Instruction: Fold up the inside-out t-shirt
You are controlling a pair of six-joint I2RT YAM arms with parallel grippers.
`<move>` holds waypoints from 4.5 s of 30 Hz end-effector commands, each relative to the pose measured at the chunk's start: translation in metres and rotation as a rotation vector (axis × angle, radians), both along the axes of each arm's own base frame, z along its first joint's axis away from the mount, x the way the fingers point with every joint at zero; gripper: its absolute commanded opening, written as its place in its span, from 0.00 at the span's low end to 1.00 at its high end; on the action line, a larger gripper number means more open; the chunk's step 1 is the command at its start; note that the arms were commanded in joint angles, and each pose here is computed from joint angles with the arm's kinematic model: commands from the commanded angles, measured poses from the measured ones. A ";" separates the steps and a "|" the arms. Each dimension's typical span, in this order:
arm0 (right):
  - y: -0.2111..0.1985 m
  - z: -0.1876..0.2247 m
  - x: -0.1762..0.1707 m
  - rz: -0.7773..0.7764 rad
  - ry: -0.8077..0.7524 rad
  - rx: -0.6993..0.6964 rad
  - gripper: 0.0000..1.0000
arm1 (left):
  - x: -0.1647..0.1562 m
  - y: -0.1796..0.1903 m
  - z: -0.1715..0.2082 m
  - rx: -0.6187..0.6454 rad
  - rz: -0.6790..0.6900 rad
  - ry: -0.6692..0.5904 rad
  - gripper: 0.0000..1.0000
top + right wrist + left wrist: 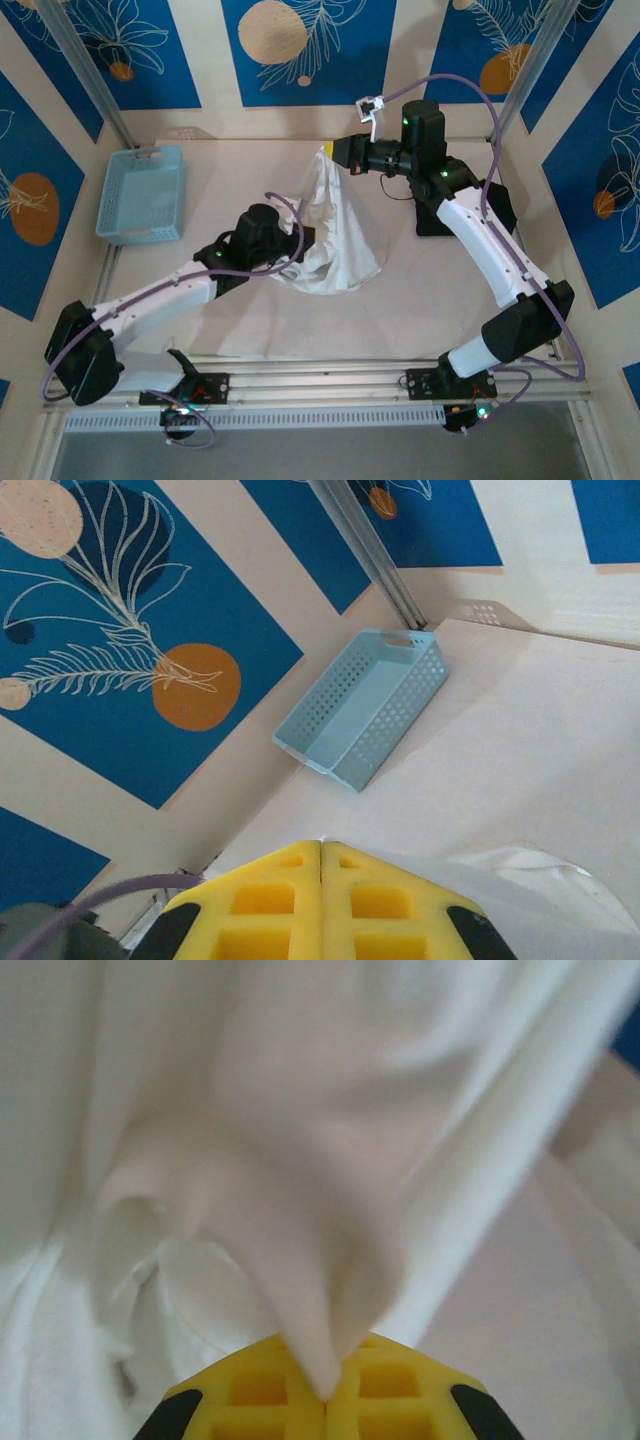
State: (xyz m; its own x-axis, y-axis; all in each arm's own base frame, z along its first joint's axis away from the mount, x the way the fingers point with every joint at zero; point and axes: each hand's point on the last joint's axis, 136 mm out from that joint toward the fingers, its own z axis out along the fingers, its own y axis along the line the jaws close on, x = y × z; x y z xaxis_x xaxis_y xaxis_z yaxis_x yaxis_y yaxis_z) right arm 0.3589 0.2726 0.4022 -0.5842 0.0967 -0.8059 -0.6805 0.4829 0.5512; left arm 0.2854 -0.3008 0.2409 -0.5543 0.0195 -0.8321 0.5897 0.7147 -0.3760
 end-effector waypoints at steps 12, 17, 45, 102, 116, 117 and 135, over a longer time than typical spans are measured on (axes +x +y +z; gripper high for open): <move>-0.002 -0.049 0.014 0.010 0.055 -0.194 0.15 | -0.041 0.043 0.193 -0.523 -0.146 -0.246 0.00; -0.029 -0.070 0.003 -0.079 0.041 -0.337 0.40 | -0.032 0.052 0.190 -0.460 -0.073 -0.256 0.00; 0.024 -0.180 -0.021 0.041 0.189 -0.212 0.00 | -0.055 0.082 0.149 -0.162 -0.110 -0.362 0.00; -0.006 -0.246 -0.069 -0.013 -0.038 -0.603 0.00 | -0.015 0.113 -0.011 0.056 0.111 -0.045 0.02; -0.006 -0.165 -0.081 0.144 0.223 -0.132 0.00 | -0.006 0.090 -0.053 0.064 0.039 0.107 0.29; -0.006 -0.164 -0.080 0.142 0.236 -0.127 0.00 | -0.008 0.086 -0.053 0.045 0.017 0.115 0.33; -0.004 -0.149 -0.066 0.137 0.311 -0.069 0.00 | -0.001 0.110 -0.082 0.300 0.178 0.088 0.83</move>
State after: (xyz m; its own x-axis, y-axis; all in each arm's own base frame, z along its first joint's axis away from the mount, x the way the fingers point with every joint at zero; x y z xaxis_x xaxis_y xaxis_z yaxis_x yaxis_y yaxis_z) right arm 0.2938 0.2653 0.2430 -0.7956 -0.0434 -0.6042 -0.5483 0.4759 0.6877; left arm 0.2722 -0.2124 0.1499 -0.6896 0.1125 -0.7154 0.4850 0.8054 -0.3408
